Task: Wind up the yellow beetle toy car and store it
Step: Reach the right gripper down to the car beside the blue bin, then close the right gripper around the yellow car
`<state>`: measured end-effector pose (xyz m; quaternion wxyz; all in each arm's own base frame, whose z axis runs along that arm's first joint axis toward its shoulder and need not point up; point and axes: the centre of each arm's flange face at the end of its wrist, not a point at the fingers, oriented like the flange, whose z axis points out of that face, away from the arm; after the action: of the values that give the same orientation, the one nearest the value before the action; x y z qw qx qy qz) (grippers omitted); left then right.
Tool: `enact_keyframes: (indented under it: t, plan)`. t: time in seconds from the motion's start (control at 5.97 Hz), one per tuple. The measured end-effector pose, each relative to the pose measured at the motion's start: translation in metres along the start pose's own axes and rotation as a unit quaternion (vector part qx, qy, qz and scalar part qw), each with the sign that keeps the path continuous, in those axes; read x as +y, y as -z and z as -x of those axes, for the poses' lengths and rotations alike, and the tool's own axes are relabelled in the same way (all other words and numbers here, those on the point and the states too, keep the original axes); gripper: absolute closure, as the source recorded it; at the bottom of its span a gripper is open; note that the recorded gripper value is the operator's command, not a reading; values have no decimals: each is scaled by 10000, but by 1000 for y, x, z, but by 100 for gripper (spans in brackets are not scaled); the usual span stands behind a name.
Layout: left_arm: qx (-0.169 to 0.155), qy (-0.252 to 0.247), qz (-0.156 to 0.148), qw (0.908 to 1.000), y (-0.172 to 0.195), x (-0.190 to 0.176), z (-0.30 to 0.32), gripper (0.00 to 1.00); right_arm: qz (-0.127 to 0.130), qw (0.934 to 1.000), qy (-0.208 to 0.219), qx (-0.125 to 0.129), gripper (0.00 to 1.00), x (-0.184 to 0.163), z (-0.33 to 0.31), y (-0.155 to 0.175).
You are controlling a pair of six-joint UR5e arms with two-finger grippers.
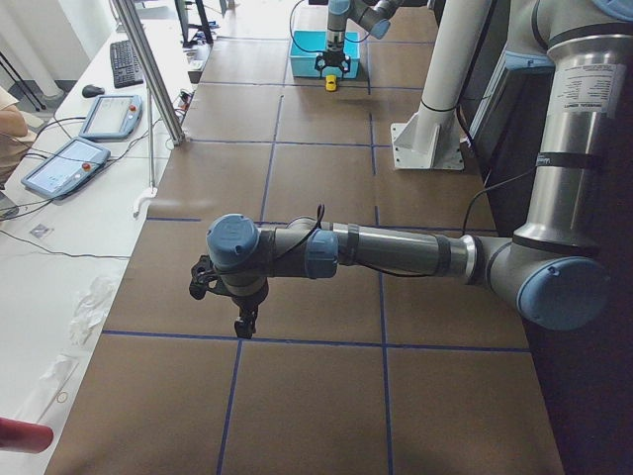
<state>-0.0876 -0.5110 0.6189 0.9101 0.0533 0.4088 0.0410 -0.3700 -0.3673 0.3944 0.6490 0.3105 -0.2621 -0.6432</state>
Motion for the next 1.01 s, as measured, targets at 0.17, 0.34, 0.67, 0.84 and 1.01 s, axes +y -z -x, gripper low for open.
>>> enact_keyframes:
  t: [0.17,0.34,0.67,0.84,1.01]
  plan:
    - [6,1,-1,10000,-6,7,5,0,44,9998,123,-131,0,13,5,-8]
    - [28,17,24,10000,-10,13,9,0,90,9995,150,-259,0,23,9,-14]
    - [56,38,49,10000,-14,17,12,0,129,9991,221,-346,0,30,12,-19]
    - [60,30,50,10000,-14,18,13,0,121,9990,303,-317,0,31,8,-17]
    - [58,20,47,10000,-14,18,12,0,127,9988,389,-272,0,34,4,-15]
